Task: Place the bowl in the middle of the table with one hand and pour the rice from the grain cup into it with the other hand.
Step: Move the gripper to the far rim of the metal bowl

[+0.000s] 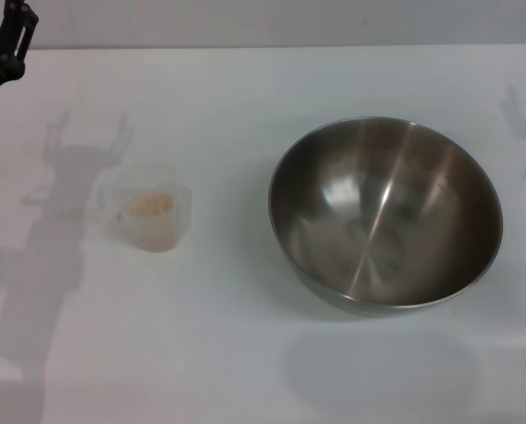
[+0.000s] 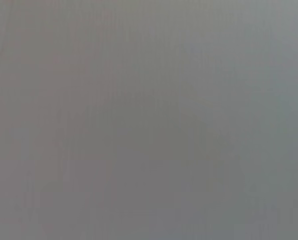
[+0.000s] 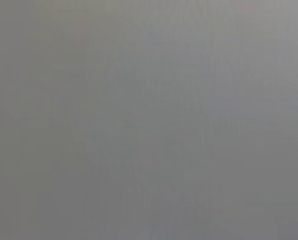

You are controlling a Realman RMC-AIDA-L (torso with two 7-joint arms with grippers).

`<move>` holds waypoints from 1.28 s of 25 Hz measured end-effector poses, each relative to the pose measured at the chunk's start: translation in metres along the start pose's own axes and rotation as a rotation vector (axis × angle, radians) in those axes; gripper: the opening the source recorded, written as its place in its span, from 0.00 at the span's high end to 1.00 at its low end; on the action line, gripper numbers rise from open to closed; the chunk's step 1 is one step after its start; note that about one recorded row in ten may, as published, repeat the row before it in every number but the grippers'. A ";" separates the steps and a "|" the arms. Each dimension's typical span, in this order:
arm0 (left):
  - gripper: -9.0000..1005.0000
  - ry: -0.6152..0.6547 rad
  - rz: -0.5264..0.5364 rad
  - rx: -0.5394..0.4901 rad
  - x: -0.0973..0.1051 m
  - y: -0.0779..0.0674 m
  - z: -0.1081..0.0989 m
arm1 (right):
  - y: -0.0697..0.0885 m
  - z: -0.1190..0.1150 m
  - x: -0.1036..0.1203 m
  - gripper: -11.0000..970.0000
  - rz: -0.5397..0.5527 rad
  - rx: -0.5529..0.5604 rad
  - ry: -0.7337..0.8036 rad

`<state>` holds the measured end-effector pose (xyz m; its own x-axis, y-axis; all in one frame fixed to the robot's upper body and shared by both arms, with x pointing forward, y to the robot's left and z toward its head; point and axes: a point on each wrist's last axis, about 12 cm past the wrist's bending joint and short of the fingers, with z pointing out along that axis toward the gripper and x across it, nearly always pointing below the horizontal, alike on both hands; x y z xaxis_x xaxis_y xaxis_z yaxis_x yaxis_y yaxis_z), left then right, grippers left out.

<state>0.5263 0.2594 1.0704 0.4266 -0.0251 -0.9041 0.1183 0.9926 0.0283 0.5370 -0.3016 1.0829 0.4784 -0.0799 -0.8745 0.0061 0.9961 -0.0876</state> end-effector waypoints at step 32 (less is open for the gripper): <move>0.14 0.004 -0.006 0.000 0.000 0.001 -0.002 | 0.051 0.052 -0.017 0.18 0.081 -0.062 0.225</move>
<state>0.5248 0.2609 1.0692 0.4223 -0.0303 -0.9060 0.1209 0.9924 0.0232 0.5750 -0.2478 1.1184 0.2679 -0.0130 -0.9634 -0.0813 0.9960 -0.0361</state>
